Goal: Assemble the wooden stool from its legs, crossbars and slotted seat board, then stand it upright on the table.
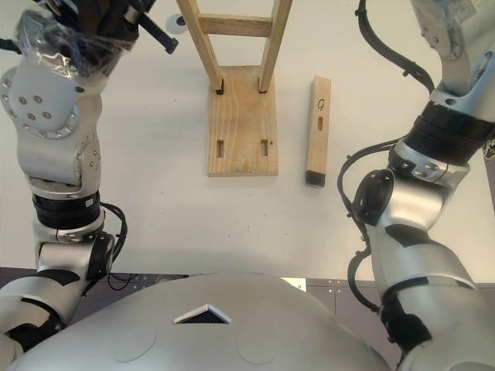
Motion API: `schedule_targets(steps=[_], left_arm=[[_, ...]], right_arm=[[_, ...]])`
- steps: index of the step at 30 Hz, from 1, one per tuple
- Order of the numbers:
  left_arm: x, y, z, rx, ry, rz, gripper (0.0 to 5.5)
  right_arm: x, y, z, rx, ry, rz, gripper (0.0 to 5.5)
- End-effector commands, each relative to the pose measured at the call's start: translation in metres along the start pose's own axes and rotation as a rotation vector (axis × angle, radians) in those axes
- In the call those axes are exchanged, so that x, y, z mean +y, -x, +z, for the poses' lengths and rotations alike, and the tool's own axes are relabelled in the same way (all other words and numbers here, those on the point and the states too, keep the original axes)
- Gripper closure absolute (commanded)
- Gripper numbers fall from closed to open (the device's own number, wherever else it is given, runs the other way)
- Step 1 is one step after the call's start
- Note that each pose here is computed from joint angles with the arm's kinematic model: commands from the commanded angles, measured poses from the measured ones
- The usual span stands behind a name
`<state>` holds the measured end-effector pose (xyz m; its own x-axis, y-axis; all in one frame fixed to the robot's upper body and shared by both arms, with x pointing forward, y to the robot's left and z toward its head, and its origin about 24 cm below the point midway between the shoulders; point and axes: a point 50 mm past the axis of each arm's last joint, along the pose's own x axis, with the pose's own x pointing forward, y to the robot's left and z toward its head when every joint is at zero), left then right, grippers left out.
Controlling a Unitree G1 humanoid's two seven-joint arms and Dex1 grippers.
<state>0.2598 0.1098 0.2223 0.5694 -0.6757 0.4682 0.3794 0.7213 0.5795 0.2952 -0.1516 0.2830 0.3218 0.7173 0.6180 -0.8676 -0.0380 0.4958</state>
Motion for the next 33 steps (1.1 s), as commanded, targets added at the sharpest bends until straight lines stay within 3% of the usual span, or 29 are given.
schedule_targets(steps=[1,14,20,21,27,31,33], left_arm=[[-0.008,0.006,-0.006,0.023,-0.060,-0.036,4.49],[-0.014,0.013,-0.018,0.071,-0.094,-0.032,4.49],[-0.017,0.015,-0.023,0.100,-0.097,-0.052,4.49],[-0.017,0.015,-0.023,0.098,-0.088,-0.051,4.13],[-0.016,0.014,-0.023,0.098,-0.094,-0.056,3.28],[-0.001,0.041,-0.054,0.351,-0.039,0.031,2.77],[0.016,0.052,-0.069,0.488,0.104,0.188,3.15]], right_arm=[[-0.003,-0.005,0.005,0.023,-0.010,-0.029,0.75],[-0.001,0.004,0.007,-0.006,-0.105,0.030,2.82],[-0.007,0.006,0.007,-0.077,-0.088,-0.020,2.97],[-0.008,0.007,0.007,-0.090,-0.084,-0.029,2.99],[-0.011,0.010,0.010,-0.151,-0.070,-0.050,3.42],[-0.010,0.013,0.013,-0.185,-0.036,-0.059,3.42],[-0.006,0.014,0.014,-0.189,0.023,-0.067,3.42]])
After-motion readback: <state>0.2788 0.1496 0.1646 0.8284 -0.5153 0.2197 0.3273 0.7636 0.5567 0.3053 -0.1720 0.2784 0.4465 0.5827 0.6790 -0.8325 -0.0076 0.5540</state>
